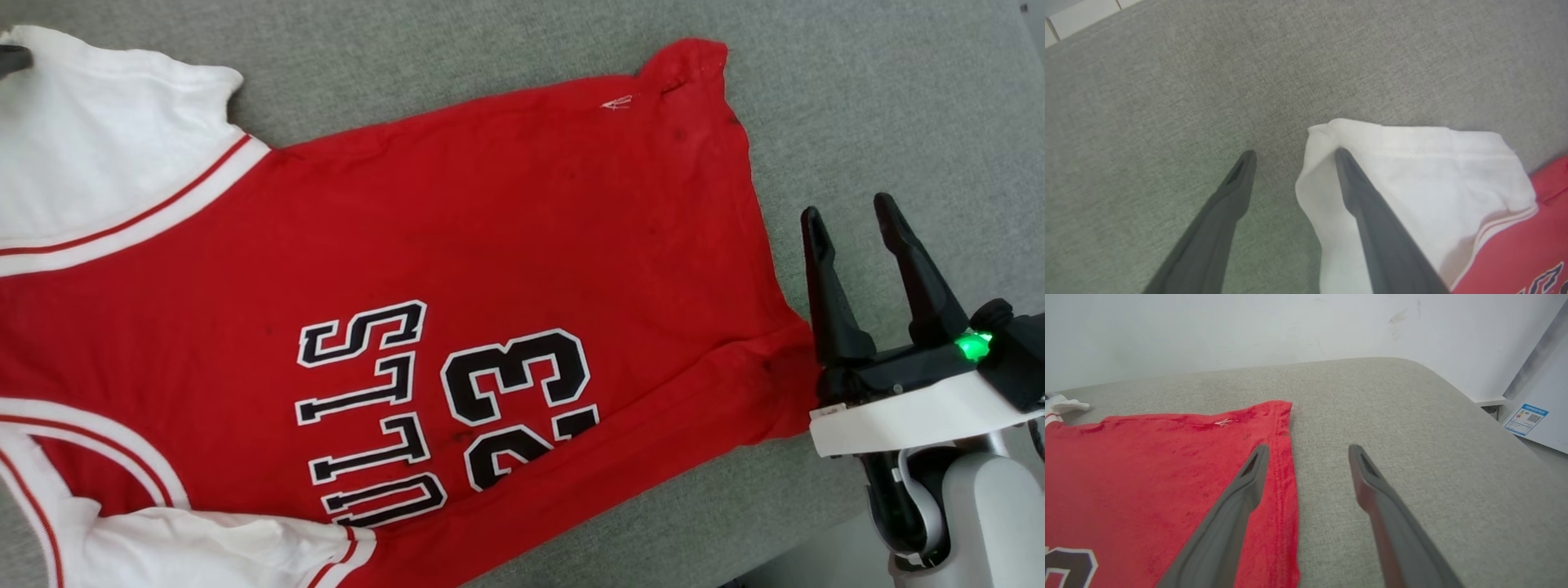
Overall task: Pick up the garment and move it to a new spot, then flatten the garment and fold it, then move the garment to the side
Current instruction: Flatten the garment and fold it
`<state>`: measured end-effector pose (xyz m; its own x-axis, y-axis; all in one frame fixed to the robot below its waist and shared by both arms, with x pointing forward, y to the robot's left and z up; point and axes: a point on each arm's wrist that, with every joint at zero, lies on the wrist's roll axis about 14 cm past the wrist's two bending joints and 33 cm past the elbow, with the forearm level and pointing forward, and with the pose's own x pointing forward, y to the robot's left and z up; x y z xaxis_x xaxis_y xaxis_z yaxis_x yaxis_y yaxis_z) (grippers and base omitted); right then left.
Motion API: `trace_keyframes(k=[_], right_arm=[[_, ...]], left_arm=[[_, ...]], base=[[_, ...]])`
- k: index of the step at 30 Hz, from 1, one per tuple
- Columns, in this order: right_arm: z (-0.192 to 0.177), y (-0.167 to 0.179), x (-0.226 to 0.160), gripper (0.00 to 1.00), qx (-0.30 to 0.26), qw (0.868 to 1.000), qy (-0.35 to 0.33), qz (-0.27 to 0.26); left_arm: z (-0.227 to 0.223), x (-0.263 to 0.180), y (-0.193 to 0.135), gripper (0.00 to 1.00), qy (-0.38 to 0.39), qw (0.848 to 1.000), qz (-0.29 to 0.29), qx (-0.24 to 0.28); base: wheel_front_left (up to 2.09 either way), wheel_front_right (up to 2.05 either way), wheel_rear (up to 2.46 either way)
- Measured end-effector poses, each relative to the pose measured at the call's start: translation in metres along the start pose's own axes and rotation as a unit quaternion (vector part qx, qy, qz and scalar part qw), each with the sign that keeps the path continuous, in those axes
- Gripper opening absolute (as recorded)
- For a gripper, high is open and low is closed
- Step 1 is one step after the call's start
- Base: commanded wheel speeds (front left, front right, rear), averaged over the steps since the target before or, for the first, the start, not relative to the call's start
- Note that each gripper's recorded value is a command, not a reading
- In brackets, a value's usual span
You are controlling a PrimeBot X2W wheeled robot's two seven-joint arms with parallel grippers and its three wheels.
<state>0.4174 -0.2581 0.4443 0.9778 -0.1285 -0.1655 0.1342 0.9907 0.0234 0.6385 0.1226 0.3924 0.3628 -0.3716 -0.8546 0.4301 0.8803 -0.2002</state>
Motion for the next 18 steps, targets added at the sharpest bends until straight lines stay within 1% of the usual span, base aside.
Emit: trace_keyframes(k=[3, 5, 6, 7, 8, 12, 15, 18], right_arm=[[-0.009, -0.002, 0.000, 1.00, 0.000, 1.000, 0.011, -0.005], [-0.014, -0.004, 0.000, 1.00, -0.001, 1.000, 0.017, -0.008], [-0.015, -0.004, 0.000, 1.00, -0.002, 1.000, 0.018, -0.008], [-0.015, -0.004, 0.001, 1.00, -0.003, 1.000, 0.017, -0.008], [-0.015, -0.003, 0.002, 1.00, -0.005, 1.000, 0.016, -0.007], [-0.011, -0.002, 0.007, 1.00, -0.010, 1.000, 0.014, -0.001], [-0.007, -0.002, 0.009, 1.00, -0.022, 1.000, 0.016, 0.007], [-0.002, -0.003, 0.010, 1.00, -0.033, 0.999, 0.025, 0.016]], left_arm=[[-0.009, 0.015, 0.002, 1.00, 0.027, 1.000, 0.003, 0.007], [-0.010, 0.019, 0.003, 1.00, 0.032, 0.999, 0.002, 0.010], [-0.012, 0.020, 0.003, 0.80, 0.038, 0.999, 0.003, 0.012], [-0.014, 0.021, 0.003, 0.32, 0.041, 0.999, 0.003, 0.014], [-0.015, 0.021, 0.004, 0.00, 0.043, 0.999, 0.002, 0.014], [-0.014, 0.018, -0.001, 0.00, 0.023, 1.000, -0.005, 0.013], [-0.008, 0.013, -0.009, 0.00, -0.009, 1.000, -0.013, 0.016], [0.006, -0.002, -0.014, 0.00, -0.060, 0.998, -0.014, 0.017]], base=[[0.00, 0.00, 0.00], [0.00, 0.00, 0.00], [0.00, 0.00, 0.00], [0.00, 0.00, 0.00], [0.00, 0.00, 0.00], [0.00, 0.00, 0.00], [0.00, 0.00, 0.00], [0.00, 0.00, 0.00]])
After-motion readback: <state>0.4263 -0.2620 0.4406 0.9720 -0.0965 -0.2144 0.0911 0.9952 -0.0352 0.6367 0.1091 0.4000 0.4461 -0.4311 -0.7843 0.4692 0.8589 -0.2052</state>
